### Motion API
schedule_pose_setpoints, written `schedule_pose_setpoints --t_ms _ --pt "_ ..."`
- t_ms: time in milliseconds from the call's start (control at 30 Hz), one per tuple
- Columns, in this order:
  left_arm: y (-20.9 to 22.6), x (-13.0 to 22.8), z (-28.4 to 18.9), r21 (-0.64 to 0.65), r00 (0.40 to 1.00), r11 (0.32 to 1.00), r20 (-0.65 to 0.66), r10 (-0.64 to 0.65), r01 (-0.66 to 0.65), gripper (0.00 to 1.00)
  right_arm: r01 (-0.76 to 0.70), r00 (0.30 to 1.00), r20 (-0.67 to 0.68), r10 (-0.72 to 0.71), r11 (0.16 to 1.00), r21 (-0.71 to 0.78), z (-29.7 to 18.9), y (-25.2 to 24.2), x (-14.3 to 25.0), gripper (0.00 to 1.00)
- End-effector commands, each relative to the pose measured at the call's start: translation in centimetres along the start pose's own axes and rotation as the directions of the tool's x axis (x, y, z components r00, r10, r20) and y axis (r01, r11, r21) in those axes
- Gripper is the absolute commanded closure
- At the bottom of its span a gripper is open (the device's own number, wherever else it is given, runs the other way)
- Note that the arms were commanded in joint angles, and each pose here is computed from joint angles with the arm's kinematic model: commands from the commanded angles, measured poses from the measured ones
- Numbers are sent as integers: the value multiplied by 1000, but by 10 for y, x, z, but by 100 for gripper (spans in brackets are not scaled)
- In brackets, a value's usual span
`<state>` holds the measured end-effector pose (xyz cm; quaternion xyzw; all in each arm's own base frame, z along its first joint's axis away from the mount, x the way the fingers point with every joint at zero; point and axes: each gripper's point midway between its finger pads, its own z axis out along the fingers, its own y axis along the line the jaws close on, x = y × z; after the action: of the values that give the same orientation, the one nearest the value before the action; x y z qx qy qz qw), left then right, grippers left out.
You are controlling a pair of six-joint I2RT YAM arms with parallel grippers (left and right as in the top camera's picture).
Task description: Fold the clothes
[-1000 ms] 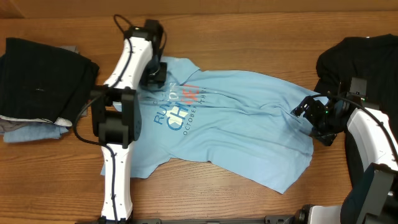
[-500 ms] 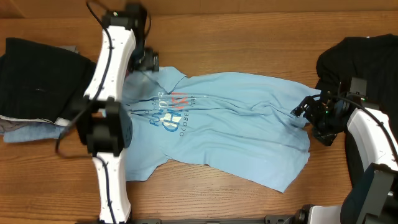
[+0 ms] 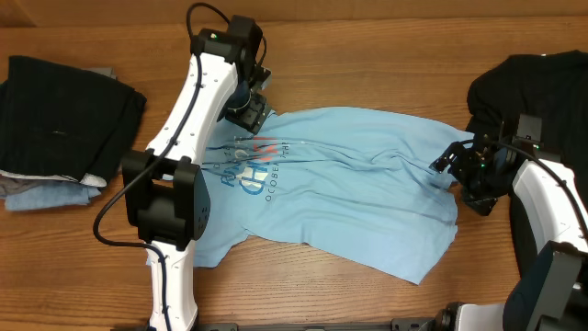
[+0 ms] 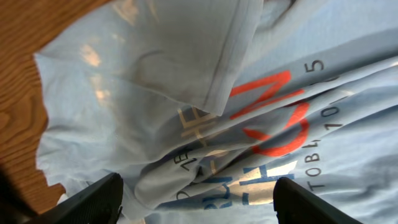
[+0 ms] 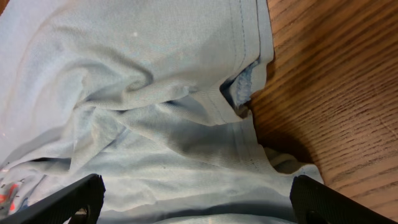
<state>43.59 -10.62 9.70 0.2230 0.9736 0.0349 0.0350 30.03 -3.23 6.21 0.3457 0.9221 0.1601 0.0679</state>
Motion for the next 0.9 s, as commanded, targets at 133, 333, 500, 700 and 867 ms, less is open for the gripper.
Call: schedule_pose_setpoints --t_ms 133,333,500,700,867 --pt "-1 -9 14 -22 997 998 44 67 -66 24 -3 1000 13 3 1000 -15 -4 4 -5 0" --pt "-15 -18 35 -31 991 993 78 113 -110 27 -3 1000 13 3 1000 -15 -4 4 -5 0" --pt "-20 -26 37 -38 987 992 109 121 -118 26 -3 1000 13 3 1000 -15 -4 4 -5 0" --pt "-24 -27 40 -14 987 993 111 119 -118 27 -3 1000 13 3 1000 -15 -4 4 -5 0" --pt "-25 -31 40 -11 985 993 128 118 -117 28 -3 1000 13 3 1000 -15 -4 4 -5 0"
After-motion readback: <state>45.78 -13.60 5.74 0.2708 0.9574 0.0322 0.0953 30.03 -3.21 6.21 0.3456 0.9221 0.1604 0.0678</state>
